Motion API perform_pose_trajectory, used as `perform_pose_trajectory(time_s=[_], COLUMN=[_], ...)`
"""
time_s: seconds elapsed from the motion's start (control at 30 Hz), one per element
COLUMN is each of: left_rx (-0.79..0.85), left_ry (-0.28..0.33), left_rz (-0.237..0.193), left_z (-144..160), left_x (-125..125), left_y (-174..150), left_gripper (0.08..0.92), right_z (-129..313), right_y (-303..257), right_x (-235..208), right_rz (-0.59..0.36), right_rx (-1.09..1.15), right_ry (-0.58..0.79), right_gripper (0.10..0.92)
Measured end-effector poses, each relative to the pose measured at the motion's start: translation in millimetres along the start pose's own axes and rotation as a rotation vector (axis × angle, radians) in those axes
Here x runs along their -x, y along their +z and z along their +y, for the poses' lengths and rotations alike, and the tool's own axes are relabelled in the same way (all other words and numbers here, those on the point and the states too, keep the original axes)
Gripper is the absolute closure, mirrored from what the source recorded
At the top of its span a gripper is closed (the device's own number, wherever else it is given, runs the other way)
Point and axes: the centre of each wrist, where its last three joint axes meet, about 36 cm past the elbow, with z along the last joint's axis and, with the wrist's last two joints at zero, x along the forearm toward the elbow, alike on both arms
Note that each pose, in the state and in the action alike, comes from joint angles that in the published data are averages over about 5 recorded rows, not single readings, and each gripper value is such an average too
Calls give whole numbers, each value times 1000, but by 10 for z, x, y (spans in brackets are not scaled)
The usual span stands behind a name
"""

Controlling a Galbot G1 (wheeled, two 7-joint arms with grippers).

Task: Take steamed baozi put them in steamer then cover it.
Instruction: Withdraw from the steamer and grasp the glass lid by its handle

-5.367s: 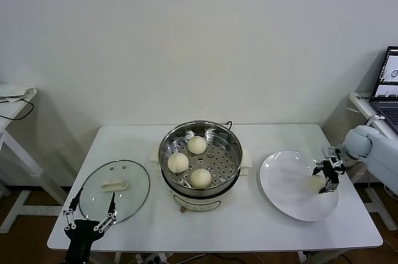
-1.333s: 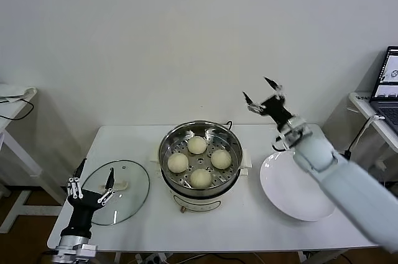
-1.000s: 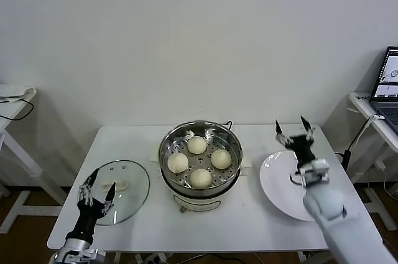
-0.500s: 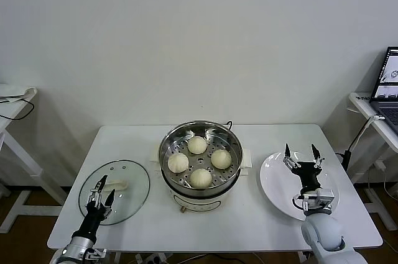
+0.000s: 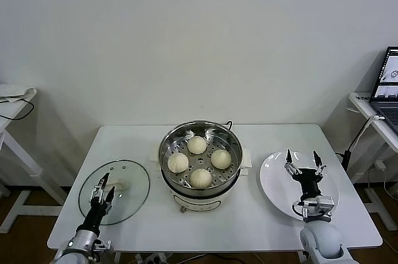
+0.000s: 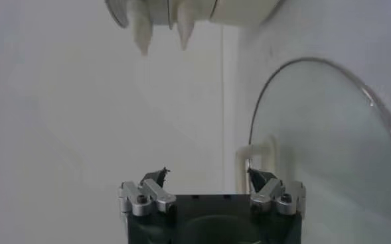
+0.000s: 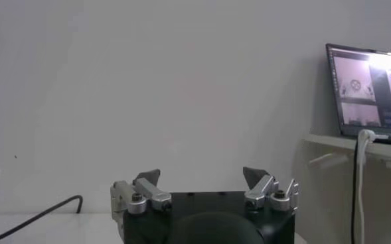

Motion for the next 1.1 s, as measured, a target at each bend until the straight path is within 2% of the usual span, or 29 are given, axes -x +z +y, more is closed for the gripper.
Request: perform_pose_trajectory(time_s=[0.67,0.77,1.1], left_rx=[23,24,24], left_ry=[4,8,37], left_rz=[41,46,64], left_z=[-107,-112,-157], left_x=[314,347,415], left_y=[20,20,5], left_gripper=[180,222,511], right_z=[-10,-17,-3], right_y=[-9,-33,-58], right_x=[-27,-18,0], right_rz=[-10,-16,-25], right_rx=[-1,-2,4], right_ry=[11,12,14], right_gripper=[200,200,200])
